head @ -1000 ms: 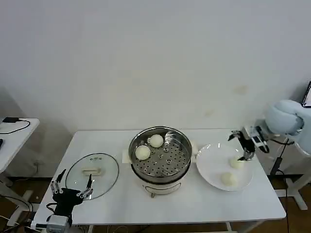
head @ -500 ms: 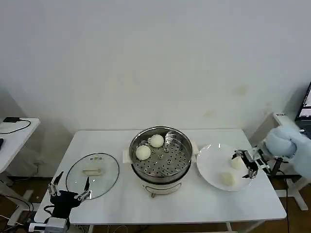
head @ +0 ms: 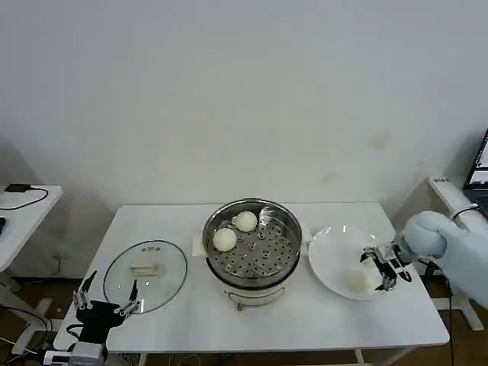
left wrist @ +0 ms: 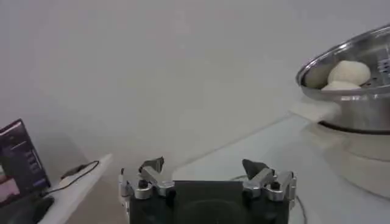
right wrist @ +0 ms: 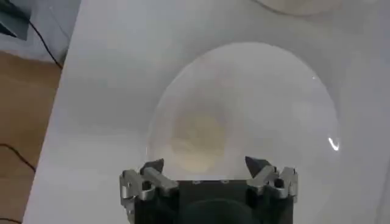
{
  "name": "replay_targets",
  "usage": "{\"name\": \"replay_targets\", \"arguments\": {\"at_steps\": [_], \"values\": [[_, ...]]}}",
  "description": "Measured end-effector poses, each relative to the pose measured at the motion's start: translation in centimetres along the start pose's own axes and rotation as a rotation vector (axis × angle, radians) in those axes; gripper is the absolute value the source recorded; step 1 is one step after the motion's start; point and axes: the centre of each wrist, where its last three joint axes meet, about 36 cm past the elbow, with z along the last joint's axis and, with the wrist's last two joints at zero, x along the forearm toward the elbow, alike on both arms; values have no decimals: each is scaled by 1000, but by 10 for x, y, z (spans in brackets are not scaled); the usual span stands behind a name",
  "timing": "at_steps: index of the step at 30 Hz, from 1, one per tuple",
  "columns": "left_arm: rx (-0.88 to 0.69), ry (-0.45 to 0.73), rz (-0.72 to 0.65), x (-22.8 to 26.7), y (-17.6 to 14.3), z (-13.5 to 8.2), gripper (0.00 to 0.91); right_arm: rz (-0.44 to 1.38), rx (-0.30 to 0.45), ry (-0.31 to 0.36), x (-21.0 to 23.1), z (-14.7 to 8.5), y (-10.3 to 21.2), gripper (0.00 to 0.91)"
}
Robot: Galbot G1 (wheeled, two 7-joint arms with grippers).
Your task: Take steamed baozi put them in steamer then cover it.
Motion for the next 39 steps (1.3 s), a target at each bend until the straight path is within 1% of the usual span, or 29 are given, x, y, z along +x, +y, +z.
{"name": "replay_targets", "arguments": {"at_steps": [17, 18, 20, 21, 22, 23, 24, 25, 27, 29, 30, 31, 34, 37, 39], "values": [[0, 1, -1, -2, 0, 1, 907, -16, -74, 18, -26, -7, -7, 907], [0, 1, -2, -2, 0, 1, 907, -18, -76, 18, -27, -8, -8, 887], [0, 1, -2, -2, 0, 1, 907, -20, -81, 19, -29, -9, -8, 877], [0, 1, -3, -2, 0, 1, 907, -21, -84, 19, -30, -10, -9, 836], [0, 1, -3, -2, 0, 1, 907, -23, -87, 19, -31, -11, -9, 776], [0, 1, -3, -2, 0, 1, 907, -24, -88, 19, -31, -11, -9, 756], [0, 1, -3, -2, 0, 1, 907, -26, -90, 20, -32, -12, -9, 715], [0, 1, -4, -2, 0, 1, 907, -27, -92, 20, -32, -13, -9, 705], [1, 0, -4, -2, 0, 1, 907, -26, -98, 23, -32, -13, -10, 635], [2, 0, -5, -2, 0, 1, 907, -27, -103, 25, -31, -13, -10, 605], [2, 0, -4, -2, 0, 1, 907, -27, -105, 26, -31, -12, -10, 574], [2, 1, -4, -2, 0, 1, 907, -27, -108, 28, -31, -12, -10, 574], [2, 0, -4, -2, 0, 1, 907, -28, -116, 31, -31, -11, -9, 534], [2, 0, -4, -2, 0, 1, 907, -28, -120, 32, -30, -9, -9, 544], [1, -1, -4, -2, 0, 1, 907, -28, -123, 34, -28, -8, -9, 534]]}}
